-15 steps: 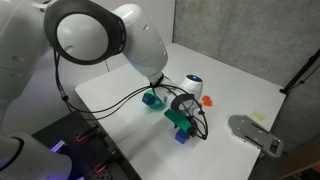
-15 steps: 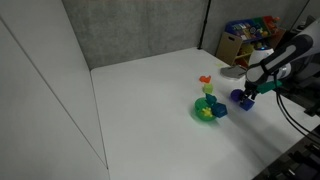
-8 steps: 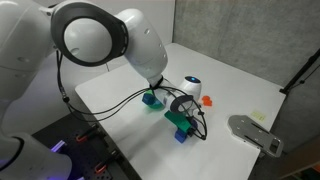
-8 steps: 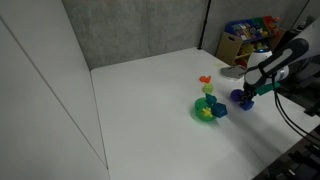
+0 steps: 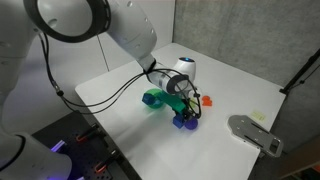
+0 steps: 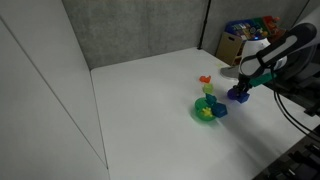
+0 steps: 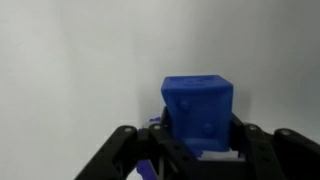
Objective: Pick up the blue block and put it in the green bowl
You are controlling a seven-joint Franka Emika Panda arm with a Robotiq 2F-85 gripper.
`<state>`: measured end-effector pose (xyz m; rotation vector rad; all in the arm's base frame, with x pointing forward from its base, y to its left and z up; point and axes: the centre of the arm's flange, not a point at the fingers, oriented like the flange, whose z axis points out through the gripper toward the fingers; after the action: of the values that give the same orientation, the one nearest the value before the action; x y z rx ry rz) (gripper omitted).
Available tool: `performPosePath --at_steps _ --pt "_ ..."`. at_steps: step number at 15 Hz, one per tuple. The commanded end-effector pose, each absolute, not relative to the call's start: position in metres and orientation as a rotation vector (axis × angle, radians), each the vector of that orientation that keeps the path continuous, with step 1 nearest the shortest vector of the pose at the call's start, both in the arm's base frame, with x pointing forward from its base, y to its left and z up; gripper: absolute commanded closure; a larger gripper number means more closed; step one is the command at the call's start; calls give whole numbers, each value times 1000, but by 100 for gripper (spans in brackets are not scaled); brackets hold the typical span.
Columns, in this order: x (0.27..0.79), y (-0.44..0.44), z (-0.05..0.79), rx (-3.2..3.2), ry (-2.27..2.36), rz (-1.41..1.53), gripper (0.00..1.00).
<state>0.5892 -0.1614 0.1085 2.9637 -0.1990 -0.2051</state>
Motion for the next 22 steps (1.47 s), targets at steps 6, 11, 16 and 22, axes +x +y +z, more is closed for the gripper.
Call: performPosePath --at_steps 6,11,16,22 --pt "601 -81 207 2968 -276 -78 75" --pt "610 -33 220 2992 -288 10 75" --pt "614 18 224 3004 -232 125 75" --pt "610 64 220 3036 -141 226 75"
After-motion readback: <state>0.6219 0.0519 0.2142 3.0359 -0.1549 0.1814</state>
